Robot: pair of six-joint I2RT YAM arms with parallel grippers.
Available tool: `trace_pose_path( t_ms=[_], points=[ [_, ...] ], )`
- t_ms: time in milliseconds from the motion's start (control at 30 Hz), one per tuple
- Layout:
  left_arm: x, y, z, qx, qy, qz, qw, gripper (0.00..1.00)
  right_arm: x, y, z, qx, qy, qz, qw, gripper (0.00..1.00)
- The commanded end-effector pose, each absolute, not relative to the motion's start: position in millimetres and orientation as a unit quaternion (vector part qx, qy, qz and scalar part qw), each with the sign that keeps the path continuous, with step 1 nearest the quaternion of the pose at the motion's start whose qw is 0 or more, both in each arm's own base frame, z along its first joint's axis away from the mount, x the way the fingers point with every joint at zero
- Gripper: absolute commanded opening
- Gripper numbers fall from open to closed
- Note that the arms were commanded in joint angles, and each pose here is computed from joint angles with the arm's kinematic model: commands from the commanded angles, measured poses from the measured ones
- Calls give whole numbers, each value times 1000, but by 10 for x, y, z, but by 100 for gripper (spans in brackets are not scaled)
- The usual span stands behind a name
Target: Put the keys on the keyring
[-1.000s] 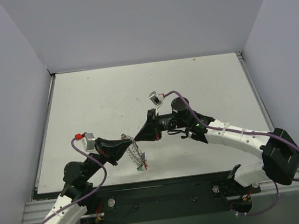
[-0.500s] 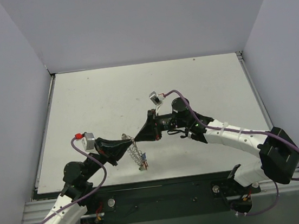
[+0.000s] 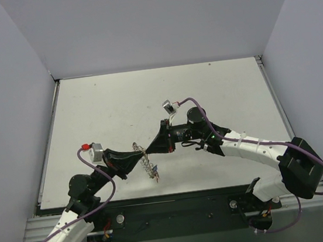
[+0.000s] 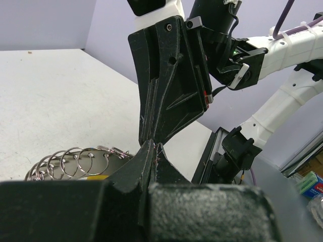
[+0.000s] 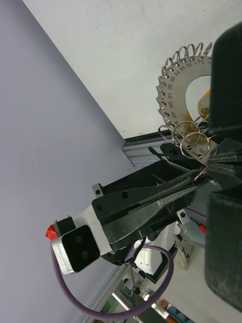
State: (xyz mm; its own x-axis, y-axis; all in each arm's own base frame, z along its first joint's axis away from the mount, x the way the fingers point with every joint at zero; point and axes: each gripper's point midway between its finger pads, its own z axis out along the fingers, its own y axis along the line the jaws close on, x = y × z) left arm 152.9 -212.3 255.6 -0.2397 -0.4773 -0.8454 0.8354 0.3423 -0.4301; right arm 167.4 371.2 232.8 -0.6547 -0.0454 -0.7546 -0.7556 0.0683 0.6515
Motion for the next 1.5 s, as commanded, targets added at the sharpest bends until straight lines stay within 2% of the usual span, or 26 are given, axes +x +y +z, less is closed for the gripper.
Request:
trace_pose_path(
  t_ms=[0,1467],
  points=[
    [1228,-2019,3341,192,440,-584,655,0,1701,3724,2353,-305,655,621,303,0],
    [1177,-1937,3472,180,417,-587,670,0,1523,3721,2172,-292,676,617,279,0]
  ],
)
